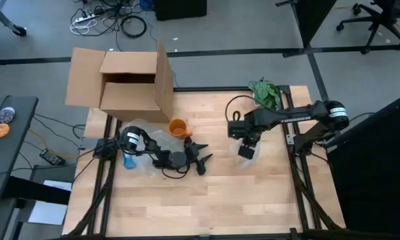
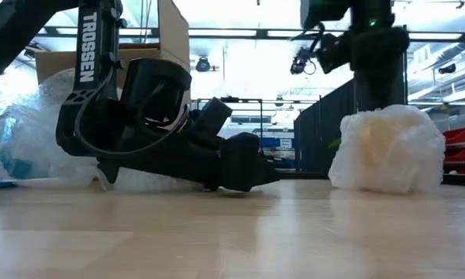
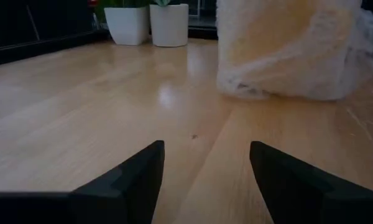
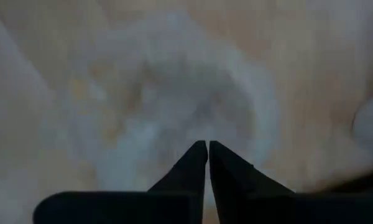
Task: Wrap mug
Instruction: Wrap the yellow mug using the transparent bubble wrap
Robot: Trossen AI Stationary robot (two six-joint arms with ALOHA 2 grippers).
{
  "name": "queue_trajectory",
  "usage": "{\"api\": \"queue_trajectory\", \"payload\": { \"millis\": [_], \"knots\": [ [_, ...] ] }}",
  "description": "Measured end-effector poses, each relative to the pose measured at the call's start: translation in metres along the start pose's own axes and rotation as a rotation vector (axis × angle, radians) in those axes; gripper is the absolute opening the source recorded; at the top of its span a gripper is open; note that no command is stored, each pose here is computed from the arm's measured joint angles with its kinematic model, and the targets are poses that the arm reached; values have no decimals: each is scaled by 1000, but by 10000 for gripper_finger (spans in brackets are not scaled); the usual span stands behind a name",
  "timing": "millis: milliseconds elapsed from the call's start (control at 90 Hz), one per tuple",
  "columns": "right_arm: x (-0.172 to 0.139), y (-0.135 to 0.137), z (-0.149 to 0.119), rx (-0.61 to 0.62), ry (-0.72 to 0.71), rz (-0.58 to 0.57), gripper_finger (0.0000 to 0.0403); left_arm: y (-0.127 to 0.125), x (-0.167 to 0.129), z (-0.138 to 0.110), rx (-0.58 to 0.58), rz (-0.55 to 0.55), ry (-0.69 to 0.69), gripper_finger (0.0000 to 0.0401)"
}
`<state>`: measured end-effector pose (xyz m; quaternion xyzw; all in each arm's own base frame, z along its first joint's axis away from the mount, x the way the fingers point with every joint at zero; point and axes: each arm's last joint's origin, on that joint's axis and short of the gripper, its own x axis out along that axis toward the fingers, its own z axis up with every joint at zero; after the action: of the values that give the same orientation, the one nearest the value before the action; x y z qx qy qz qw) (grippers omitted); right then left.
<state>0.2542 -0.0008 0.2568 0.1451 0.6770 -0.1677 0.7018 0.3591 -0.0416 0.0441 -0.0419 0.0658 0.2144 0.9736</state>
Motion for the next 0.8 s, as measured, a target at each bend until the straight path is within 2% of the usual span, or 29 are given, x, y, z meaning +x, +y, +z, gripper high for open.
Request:
{"api": "queue_trajectory", "payload": {
  "millis": [144,333,489,611,800],
  "knots": [
    [13,9,-5,-6,-3,36,0,0,0,0,-4,0,-2,223],
    [54,14,-10,15,-64,127,0,0,0,1,-6,-2,-6,223],
    [76,8,-18,46,-67,104,0,0,0,1,-7,-3,-7,223],
    [68,8,-17,43,-67,83,0,0,0,1,-8,-3,-8,223],
    [21,6,-13,37,-117,54,0,0,0,1,-8,-3,-9,223]
  ]
}}
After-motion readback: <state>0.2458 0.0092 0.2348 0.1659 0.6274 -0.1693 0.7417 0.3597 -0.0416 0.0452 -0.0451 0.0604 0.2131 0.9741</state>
